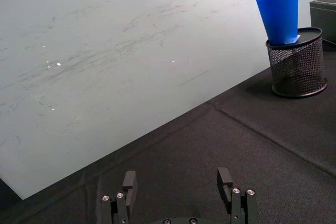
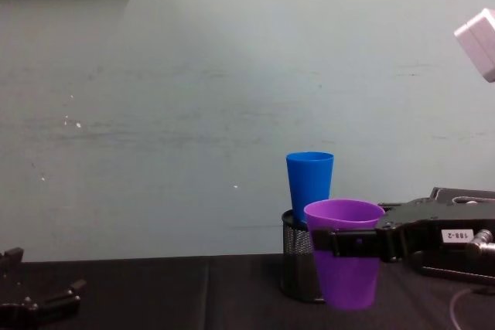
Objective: Pick up one cup with a gripper and tap it against the other cup.
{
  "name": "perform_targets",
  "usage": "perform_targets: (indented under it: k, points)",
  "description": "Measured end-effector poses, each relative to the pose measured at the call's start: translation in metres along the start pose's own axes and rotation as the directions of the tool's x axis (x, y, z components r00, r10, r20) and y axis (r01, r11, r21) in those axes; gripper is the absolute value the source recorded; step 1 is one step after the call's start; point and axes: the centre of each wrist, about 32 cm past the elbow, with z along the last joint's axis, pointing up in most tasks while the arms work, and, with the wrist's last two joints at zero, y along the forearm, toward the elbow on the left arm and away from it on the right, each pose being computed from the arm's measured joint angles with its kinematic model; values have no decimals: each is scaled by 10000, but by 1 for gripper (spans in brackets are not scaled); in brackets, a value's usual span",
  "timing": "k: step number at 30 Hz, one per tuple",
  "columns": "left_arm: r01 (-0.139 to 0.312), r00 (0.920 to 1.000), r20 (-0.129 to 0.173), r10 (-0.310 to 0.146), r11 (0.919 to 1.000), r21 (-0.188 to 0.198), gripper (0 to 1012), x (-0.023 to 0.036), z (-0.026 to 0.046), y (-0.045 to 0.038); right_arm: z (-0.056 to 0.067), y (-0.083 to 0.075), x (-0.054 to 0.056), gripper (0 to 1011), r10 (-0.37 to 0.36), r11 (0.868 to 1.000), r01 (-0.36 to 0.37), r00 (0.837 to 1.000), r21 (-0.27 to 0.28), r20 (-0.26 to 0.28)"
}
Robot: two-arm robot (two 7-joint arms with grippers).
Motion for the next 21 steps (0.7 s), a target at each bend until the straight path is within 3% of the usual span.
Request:
perform_targets:
  k: [10, 21]
  points:
    - [0, 10000, 0, 0, 10000, 0, 1000, 0, 0, 0, 126, 10, 35, 718, 191, 9994, -193, 9998, 288, 94]
    - [1, 10000, 0, -1, 10000, 0, 1000, 0, 0, 0, 363, 202, 255, 718, -143, 9981, 146, 9999, 591, -47]
